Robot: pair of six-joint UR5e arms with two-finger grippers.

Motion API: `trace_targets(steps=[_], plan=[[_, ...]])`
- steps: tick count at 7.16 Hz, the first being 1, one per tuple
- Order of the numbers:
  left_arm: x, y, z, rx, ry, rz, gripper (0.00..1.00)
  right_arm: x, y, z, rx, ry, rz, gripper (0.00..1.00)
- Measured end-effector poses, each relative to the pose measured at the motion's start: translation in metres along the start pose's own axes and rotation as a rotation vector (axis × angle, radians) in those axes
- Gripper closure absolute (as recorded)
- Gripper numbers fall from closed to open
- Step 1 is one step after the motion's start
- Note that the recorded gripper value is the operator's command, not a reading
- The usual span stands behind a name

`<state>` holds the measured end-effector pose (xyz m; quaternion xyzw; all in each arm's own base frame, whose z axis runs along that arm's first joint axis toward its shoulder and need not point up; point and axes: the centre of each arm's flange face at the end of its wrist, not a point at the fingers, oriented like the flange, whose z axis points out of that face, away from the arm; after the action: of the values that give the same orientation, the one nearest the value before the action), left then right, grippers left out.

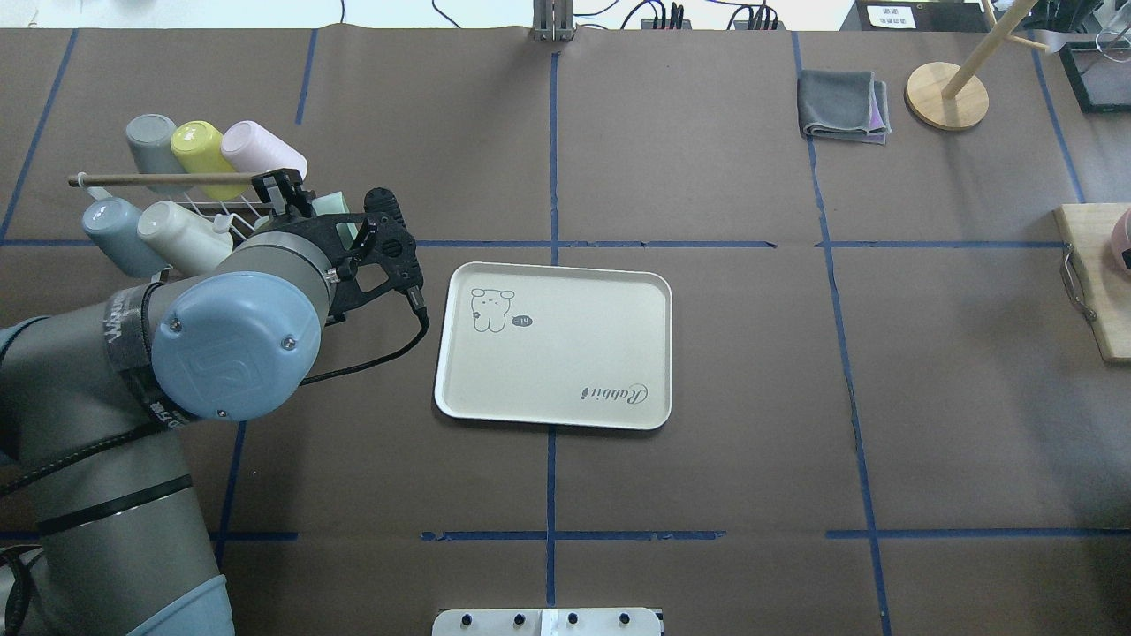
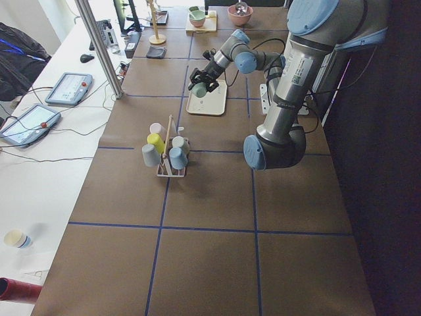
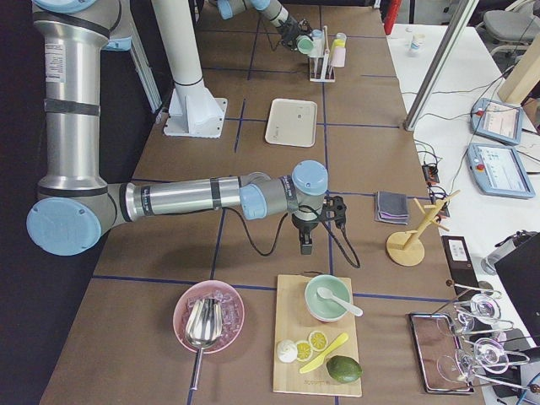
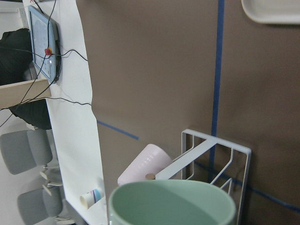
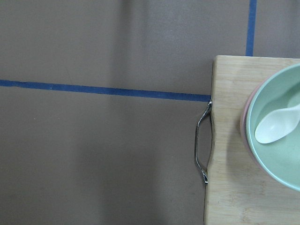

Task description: Pick up and place green cup on tray

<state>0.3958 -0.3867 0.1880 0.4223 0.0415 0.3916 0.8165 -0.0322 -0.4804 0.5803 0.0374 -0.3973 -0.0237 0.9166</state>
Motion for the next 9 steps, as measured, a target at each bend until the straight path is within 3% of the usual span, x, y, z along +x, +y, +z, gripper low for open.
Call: trace_targets(steps=[5,7,9], plan=[[0.055,-0.037,0.031,0.288,0.131,-0.493,0.64,0.004,0.000,-0.004,0.008,0.001,0.009,0.00],[0.066,-0.041,0.028,0.353,0.187,-0.638,0.64,0.006,0.000,-0.005,0.009,0.002,0.012,0.00],[0.082,-0.044,0.049,0.443,0.242,-0.746,0.65,0.006,0.000,-0.006,0.009,0.002,0.014,0.00]])
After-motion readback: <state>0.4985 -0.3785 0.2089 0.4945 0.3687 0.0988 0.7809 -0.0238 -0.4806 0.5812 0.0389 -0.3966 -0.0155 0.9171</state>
